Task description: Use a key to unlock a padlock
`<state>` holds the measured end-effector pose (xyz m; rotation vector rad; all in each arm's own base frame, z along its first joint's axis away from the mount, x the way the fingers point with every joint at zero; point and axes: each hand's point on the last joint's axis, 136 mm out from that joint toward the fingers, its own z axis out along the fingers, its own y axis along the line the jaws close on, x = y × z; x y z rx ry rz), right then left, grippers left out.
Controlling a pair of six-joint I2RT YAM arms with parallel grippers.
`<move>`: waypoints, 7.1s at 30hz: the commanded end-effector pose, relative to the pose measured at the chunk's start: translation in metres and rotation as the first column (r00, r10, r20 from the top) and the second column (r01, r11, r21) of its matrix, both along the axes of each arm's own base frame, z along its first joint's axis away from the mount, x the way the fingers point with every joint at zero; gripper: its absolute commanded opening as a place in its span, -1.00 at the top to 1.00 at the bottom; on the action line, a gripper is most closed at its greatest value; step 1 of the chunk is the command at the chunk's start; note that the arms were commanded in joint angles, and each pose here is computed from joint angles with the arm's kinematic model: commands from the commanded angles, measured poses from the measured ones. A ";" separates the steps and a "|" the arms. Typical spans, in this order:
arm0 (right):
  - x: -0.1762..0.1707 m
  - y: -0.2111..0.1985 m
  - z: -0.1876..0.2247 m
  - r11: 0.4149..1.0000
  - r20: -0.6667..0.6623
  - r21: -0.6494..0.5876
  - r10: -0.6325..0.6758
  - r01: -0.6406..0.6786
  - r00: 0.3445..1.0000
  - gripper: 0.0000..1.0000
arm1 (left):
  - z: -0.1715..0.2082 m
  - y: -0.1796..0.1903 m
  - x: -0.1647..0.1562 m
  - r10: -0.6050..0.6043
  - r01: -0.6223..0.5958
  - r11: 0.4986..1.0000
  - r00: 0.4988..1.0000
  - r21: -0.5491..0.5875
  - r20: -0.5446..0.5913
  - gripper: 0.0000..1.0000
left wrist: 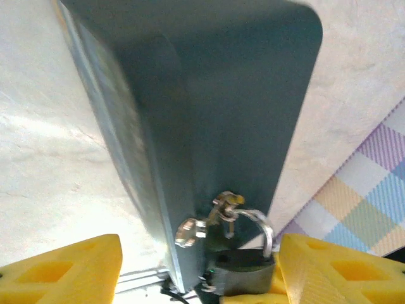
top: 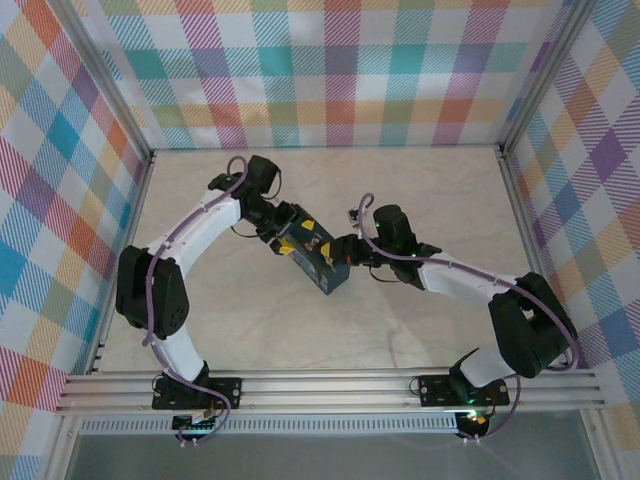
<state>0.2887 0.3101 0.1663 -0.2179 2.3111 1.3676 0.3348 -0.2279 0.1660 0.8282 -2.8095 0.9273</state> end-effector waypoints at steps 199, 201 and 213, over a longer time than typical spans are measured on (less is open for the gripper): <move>0.047 -0.151 -0.128 0.842 -0.151 -0.523 -0.241 0.129 0.959 0.46 | 0.021 0.045 0.113 -0.275 0.196 0.950 0.891 0.242 0.360 -0.54; 0.044 -0.154 -0.138 0.834 -0.167 -0.536 -0.258 0.132 0.952 0.39 | 0.026 0.047 0.108 -0.275 0.193 0.950 0.888 0.245 0.367 -0.54; 0.044 -0.130 -0.027 0.891 0.090 -0.443 -0.064 0.098 0.994 -0.29 | 0.037 0.058 0.092 -0.292 0.190 0.939 0.880 0.286 0.374 -0.56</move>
